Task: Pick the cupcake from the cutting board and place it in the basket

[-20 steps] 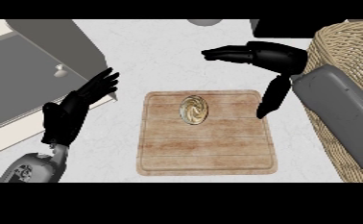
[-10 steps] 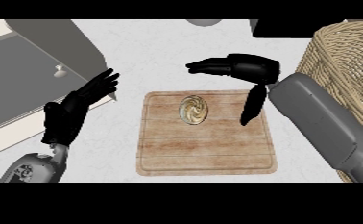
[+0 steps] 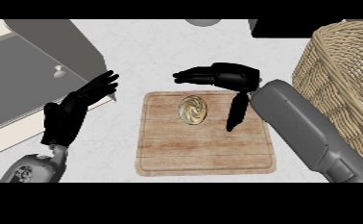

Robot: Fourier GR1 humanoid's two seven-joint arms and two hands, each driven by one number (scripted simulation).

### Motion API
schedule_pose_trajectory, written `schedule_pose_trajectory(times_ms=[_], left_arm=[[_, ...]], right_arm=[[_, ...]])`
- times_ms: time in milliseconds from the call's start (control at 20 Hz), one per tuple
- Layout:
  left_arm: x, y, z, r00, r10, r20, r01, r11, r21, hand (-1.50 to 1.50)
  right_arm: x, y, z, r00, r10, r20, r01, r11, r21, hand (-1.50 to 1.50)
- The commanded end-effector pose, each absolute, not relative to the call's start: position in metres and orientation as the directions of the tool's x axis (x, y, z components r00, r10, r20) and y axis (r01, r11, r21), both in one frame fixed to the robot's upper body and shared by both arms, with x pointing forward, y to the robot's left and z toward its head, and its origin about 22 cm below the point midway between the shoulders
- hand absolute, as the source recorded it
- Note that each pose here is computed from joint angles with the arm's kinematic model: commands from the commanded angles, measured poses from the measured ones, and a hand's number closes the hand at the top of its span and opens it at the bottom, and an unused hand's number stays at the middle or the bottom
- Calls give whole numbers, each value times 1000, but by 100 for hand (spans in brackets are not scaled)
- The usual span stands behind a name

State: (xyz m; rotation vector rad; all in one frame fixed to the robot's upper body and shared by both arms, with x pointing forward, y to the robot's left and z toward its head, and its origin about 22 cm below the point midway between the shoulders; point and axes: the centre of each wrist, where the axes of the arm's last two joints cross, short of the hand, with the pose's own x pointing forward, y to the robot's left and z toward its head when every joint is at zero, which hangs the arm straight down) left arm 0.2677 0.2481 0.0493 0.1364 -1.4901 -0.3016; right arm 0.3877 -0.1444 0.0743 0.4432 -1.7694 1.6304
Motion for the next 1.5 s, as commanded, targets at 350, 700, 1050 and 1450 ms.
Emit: schedule_pose_trajectory(times_ms=[350, 700, 1050, 1450], left_arm=[[285, 281, 35, 185, -310, 933, -3, 949, 316, 0], [278, 269, 29, 189, -306, 933, 4, 950, 311, 0], [280, 272, 37, 183, -303, 935, 10, 952, 306, 0], [292, 283, 53, 188, -286, 940, -21, 955, 295, 0]], right_arm=[[385, -136, 44, -702, 209, 680, -677, 98, -729, -150], [384, -130, 38, -687, 233, 688, -696, 60, -716, -150], [373, -113, 17, -683, 235, 692, -696, 76, -714, -150], [378, -101, 27, -796, 177, 578, -575, 76, -815, 150]])
